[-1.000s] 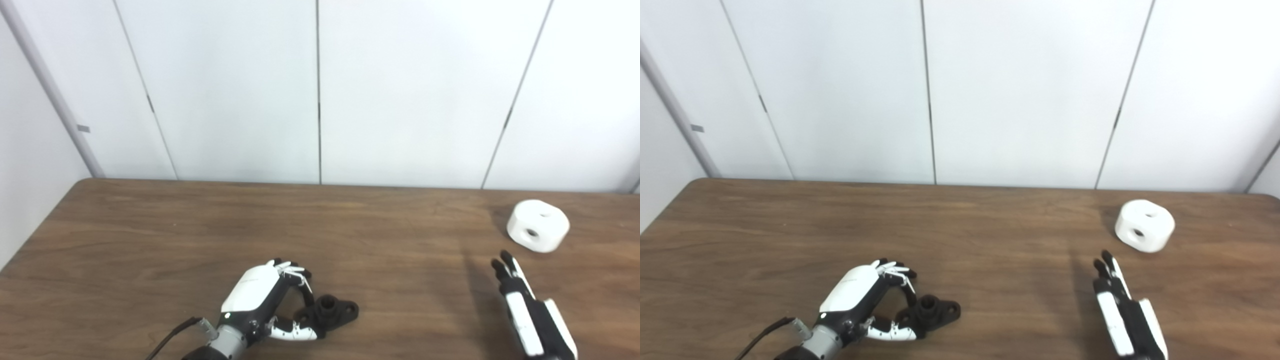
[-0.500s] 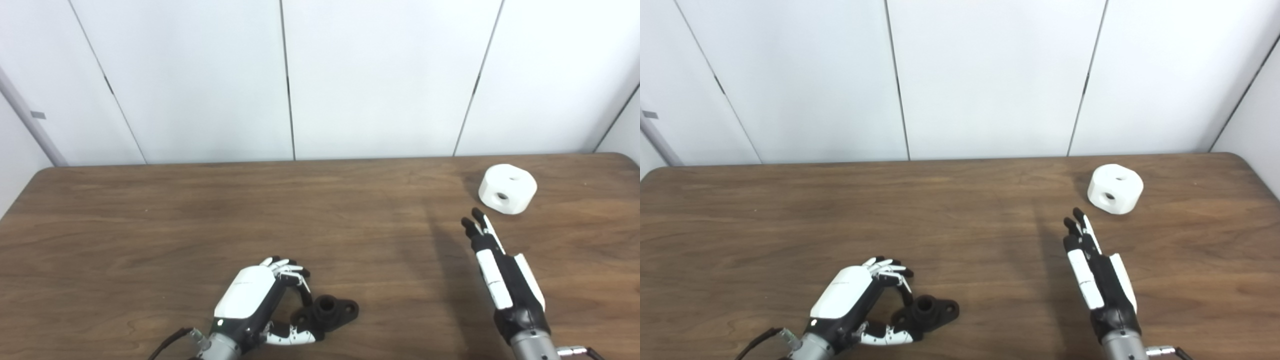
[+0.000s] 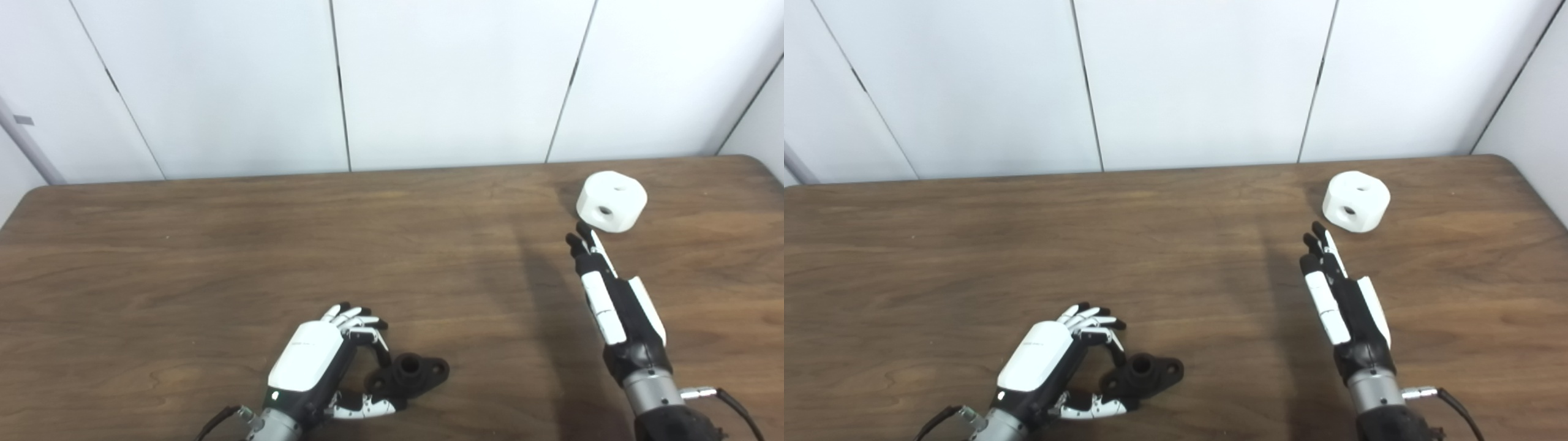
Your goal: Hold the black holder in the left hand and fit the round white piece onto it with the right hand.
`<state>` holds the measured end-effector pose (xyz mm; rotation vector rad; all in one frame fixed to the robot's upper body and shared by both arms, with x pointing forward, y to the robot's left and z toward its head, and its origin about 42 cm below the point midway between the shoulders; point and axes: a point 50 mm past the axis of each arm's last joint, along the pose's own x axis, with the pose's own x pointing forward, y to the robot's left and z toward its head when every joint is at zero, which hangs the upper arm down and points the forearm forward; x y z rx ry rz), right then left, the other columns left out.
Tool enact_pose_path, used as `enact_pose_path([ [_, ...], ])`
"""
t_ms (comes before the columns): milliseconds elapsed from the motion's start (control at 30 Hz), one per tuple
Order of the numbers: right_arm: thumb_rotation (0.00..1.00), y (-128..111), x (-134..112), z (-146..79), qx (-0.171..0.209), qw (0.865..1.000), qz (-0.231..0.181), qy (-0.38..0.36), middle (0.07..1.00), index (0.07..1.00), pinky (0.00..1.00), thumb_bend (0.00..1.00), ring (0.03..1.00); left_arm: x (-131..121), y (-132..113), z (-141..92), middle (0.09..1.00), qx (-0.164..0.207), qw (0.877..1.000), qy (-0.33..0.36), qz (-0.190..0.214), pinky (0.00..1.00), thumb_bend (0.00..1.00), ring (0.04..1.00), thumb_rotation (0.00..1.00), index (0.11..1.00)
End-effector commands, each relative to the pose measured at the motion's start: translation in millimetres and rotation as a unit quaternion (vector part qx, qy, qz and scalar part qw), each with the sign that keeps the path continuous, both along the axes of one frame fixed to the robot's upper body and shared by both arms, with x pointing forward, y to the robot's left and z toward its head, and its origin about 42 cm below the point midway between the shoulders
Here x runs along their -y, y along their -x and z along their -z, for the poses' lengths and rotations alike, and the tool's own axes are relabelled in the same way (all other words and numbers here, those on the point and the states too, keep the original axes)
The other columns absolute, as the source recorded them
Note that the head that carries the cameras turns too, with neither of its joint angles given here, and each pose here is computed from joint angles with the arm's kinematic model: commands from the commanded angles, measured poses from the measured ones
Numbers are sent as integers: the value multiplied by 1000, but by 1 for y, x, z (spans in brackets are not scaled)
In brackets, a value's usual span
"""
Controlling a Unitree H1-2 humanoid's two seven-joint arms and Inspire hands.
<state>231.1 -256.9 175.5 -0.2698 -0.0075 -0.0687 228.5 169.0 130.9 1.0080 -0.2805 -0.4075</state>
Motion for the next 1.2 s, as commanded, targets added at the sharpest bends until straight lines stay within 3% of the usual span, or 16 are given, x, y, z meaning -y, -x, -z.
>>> enact_pose_path([
  [0, 983, -1, 0, -17, 35, 999, 1, 22, 957, 971, 1000, 625, 971, 4, 2, 0, 793, 13, 1000, -3, 14, 958, 520, 889, 44, 486],
  [167, 851, -6, 4, -19, 37, 997, 19, 61, 957, 950, 944, 623, 955, 2, 2, 2, 790, 10, 1000, -4, 10, 960, 520, 888, 44, 486],
  [300, 772, -11, 9, -23, 47, 994, 45, 83, 912, 877, 872, 644, 911, 0, 2, 2, 791, 8, 1000, -5, 6, 961, 519, 886, 43, 486],
  [567, 672, -25, 13, -35, 73, 988, 78, 110, 918, 766, 938, 666, 936, -8, 2, 3, 792, 3, 1000, -9, 3, 940, 519, 885, 43, 486],
  [800, 539, -44, 20, -50, 94, 982, 92, 134, 916, 726, 960, 738, 942, -16, 2, 3, 782, 4, 1000, -9, 4, 919, 519, 866, 41, 485],
  [1167, 462, -74, 40, -71, 108, 959, 120, 233, 924, 753, 916, 826, 928, -26, 1, 5, 767, 1, 1000, -10, 4, 902, 518, 851, 40, 485],
])
